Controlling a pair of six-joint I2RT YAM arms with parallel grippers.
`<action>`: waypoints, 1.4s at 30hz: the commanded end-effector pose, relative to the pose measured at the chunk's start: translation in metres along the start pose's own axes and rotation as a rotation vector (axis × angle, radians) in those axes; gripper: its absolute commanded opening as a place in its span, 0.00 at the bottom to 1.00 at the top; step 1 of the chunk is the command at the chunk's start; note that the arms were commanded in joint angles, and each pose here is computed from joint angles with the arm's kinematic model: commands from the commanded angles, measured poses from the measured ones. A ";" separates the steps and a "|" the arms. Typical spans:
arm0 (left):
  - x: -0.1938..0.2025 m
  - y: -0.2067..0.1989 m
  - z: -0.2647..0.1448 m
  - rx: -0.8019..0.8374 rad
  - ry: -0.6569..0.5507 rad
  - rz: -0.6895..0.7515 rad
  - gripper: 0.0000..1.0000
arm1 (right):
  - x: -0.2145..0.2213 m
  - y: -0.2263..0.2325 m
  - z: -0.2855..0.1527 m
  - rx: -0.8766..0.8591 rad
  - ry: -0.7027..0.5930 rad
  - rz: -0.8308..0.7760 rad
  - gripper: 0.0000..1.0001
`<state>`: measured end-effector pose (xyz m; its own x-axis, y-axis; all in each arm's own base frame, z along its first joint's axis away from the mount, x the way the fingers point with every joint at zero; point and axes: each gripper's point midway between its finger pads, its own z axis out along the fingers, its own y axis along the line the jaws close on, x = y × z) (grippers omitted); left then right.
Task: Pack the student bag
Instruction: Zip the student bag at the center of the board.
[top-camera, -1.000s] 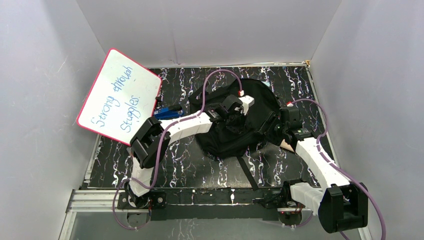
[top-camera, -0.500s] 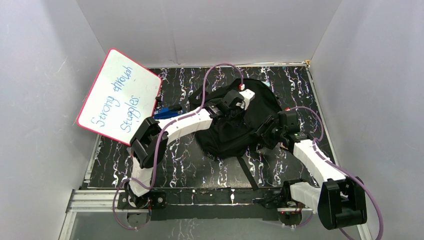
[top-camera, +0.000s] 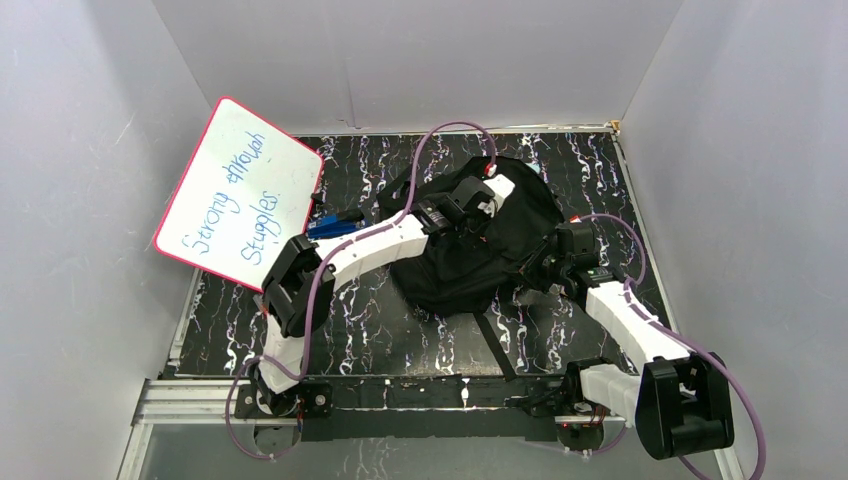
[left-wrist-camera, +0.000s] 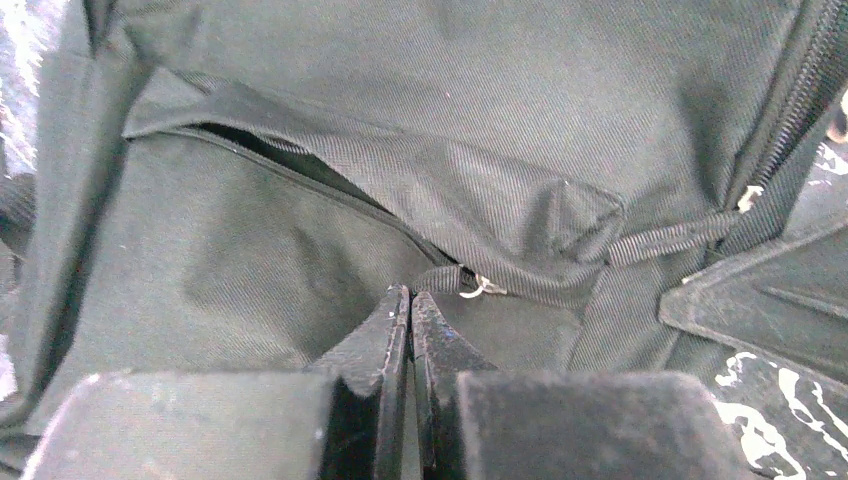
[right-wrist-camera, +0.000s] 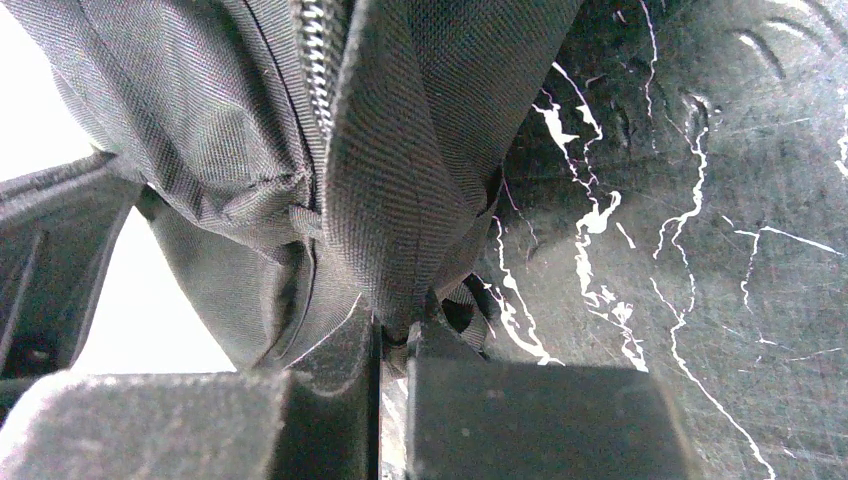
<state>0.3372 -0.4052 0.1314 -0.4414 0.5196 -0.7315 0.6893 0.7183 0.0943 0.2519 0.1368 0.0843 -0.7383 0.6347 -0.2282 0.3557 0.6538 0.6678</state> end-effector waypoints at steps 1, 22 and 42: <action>-0.021 0.043 -0.003 -0.168 -0.023 0.060 0.00 | -0.002 -0.002 -0.003 0.001 -0.029 -0.031 0.00; -0.042 0.156 0.003 -0.370 -0.034 -0.005 0.00 | -0.008 -0.022 -0.017 0.087 -0.103 -0.064 0.00; 0.001 0.271 0.033 -0.517 0.090 -0.060 0.00 | -0.007 -0.029 -0.020 0.119 -0.112 -0.075 0.00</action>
<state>0.4944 -0.3058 0.1065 -0.5188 0.5080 -0.6876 0.5074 0.8303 0.2306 0.2538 0.1258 0.0997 -0.6985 0.6266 -0.3456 0.2985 0.6941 0.6551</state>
